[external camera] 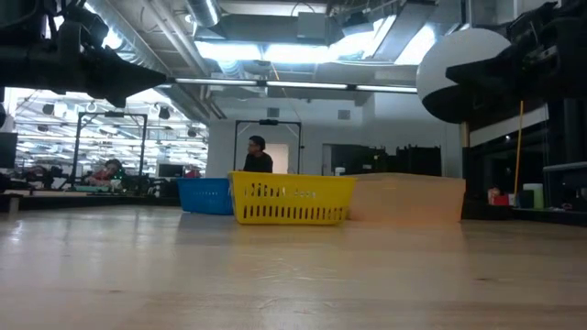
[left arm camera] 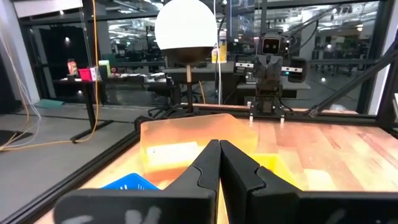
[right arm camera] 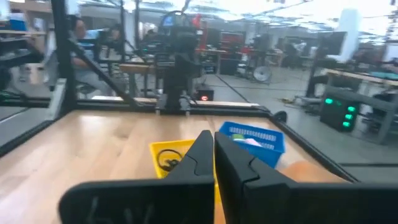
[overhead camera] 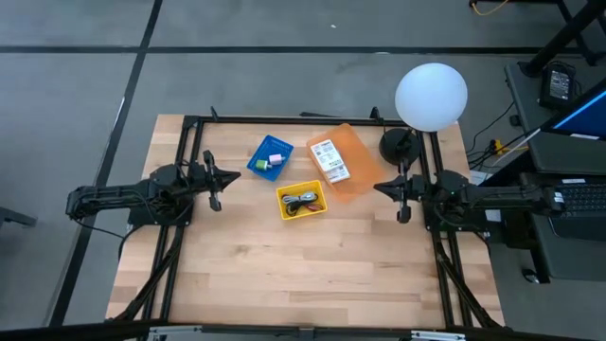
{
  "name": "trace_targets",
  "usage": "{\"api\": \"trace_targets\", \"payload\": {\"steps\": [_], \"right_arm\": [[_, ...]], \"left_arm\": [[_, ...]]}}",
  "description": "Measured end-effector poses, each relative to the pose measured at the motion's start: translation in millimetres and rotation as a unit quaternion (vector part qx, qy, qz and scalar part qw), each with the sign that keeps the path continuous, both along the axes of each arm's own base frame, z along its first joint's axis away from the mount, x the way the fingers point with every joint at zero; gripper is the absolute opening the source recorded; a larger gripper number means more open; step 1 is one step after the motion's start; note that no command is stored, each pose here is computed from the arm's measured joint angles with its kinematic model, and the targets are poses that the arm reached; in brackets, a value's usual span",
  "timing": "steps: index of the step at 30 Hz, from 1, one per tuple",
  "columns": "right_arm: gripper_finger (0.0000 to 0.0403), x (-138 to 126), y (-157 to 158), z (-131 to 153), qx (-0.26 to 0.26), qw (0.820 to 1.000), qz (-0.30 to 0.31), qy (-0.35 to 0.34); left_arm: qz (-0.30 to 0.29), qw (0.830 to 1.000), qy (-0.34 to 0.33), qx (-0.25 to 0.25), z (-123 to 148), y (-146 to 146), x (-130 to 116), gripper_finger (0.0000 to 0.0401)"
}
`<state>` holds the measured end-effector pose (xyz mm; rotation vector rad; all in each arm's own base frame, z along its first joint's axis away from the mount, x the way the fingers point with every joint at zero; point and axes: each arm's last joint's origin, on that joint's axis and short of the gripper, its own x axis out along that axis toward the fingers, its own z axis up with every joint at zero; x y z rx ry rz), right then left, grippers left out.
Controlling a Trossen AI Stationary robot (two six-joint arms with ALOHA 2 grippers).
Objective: Pick and place items into bin
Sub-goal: Return to Home Position
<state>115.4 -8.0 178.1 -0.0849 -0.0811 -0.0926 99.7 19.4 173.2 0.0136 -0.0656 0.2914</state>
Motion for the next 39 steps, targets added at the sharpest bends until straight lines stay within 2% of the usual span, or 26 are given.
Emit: {"api": "trace_targets", "payload": {"steps": [2,8,12,28,36,39], "right_arm": [[0.0000,0.0,-0.8,-0.1,0.004,1.000,-0.014,0.000],[0.0000,0.0,-0.9,0.1,0.114,0.993,-0.006,-0.012],[0.0000,0.0,-0.9,0.1,0.142,0.990,-0.004,-0.015],[0.0000,0.0,-0.9,0.2,0.142,0.990,-0.004,-0.015],[0.0000,-2.9,1.3,-1.5,0.093,0.996,0.000,0.001],[0.0000,-8.2,2.1,-6.0,0.093,0.995,0.001,0.022]], "left_arm": [[0.000,1.000,0.001,0.000,-0.2,0.0,0.0,0.0004],[0.000,1.000,0.002,0.000,-0.5,0.0,0.0,0.0005],[0.000,1.000,0.002,0.000,-0.5,0.0,0.1,0.0008],[0.000,1.000,0.002,0.000,-0.5,0.0,0.1,0.0006],[0.000,1.000,0.002,0.000,-0.4,0.0,0.0,0.0004],[0.000,1.000,0.002,0.000,-0.5,0.0,0.1,0.0005]]}}
